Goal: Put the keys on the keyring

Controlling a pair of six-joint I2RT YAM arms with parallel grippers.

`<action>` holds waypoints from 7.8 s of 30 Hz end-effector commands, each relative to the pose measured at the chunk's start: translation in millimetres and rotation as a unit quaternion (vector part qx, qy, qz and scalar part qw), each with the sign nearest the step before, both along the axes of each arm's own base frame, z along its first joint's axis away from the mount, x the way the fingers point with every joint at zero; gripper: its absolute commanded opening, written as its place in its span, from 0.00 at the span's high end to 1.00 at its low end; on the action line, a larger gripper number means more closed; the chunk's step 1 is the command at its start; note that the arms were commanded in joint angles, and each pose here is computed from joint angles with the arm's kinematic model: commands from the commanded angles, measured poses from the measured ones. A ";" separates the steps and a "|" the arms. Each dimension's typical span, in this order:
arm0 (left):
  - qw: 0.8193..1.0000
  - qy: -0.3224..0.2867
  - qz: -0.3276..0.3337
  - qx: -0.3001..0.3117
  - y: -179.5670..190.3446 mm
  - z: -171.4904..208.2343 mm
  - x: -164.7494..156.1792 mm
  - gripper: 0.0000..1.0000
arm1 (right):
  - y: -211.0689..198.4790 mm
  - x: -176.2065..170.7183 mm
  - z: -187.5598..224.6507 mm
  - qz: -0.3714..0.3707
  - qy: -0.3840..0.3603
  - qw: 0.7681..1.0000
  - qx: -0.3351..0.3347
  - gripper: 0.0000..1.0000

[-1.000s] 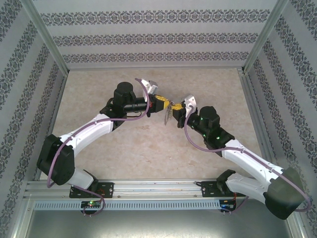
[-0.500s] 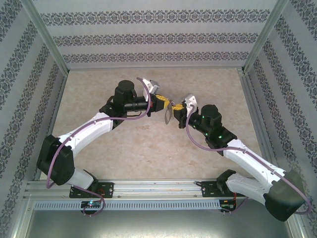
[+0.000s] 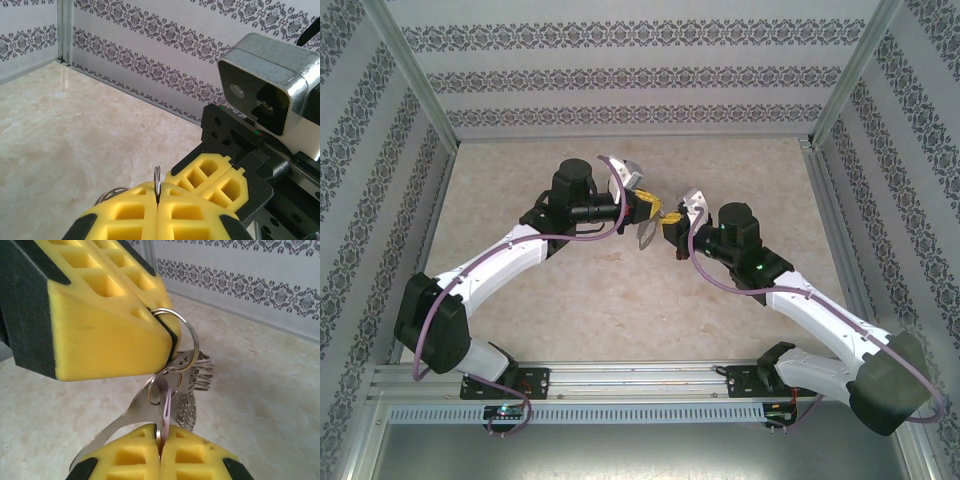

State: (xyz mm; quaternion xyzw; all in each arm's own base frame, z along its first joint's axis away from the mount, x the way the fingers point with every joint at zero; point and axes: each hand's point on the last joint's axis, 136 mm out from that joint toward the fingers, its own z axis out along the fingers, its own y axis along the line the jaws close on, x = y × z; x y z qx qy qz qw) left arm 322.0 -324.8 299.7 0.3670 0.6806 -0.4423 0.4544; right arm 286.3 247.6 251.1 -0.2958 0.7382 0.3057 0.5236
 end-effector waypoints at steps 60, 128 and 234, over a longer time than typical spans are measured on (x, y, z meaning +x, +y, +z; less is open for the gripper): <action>0.998 -0.038 -0.035 0.043 -1.0 10.0 -15.6 1.00 | -8.5 18.8 40.1 -0.017 -0.038 0.997 -0.066 1.00; 0.998 -0.035 -0.039 0.036 -6.8 11.9 -14.1 1.00 | -22.4 23.0 45.6 -0.033 -0.032 0.998 -0.047 1.00; 0.952 0.002 0.303 0.037 134.4 -1.5 35.8 0.15 | 38.6 -12.7 -194.1 0.067 0.315 0.941 -0.104 0.49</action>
